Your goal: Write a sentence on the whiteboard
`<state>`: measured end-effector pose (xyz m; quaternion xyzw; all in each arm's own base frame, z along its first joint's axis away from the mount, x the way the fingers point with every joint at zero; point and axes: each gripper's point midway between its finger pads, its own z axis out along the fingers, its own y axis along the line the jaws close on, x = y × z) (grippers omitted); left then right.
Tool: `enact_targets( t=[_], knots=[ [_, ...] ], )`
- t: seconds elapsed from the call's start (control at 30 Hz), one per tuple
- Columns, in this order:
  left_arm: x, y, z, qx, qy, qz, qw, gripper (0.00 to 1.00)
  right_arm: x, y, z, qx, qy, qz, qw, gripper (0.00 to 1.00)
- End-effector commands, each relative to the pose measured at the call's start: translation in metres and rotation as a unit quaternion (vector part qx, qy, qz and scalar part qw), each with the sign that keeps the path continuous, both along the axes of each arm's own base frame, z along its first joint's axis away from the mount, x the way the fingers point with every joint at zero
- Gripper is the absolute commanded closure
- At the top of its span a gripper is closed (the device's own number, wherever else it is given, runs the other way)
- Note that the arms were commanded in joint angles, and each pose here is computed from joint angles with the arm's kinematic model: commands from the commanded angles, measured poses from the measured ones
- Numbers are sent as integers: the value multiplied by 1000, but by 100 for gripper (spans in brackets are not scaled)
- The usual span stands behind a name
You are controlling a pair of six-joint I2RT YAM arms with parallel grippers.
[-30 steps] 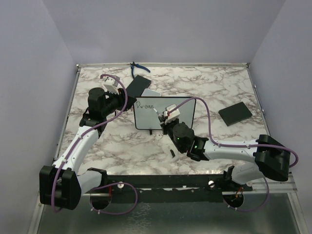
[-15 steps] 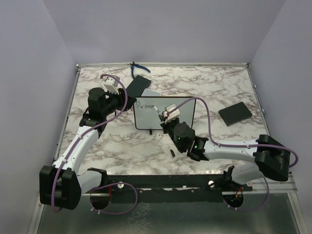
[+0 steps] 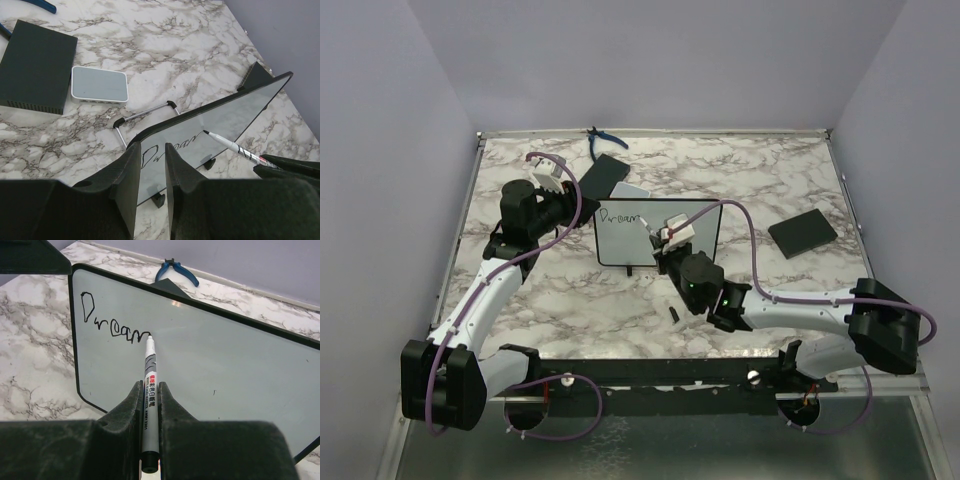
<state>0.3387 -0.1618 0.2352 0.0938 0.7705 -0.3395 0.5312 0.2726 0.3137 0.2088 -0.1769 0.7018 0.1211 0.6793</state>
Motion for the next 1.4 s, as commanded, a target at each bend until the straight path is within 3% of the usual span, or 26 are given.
enact_targets(
  t=[0.0, 0.5, 0.87, 1.37],
  knots=[
    [-5, -2, 4, -5, -7, -8, 1000, 73, -1, -12, -15, -17, 17, -19, 1000, 100],
    [-5, -2, 4, -5, -7, -8, 1000, 73, -3, -9, -28, -16, 36, -16, 999, 100],
    [-6, -2, 4, -5, -8, -7, 1000, 73, -23, -7, 8, 36, 2, 49, 998, 100],
    [-5, -2, 4, -5, -7, -7, 1000, 73, -8, -17, 11, 40, -3, -16, 999, 100]
  ],
)
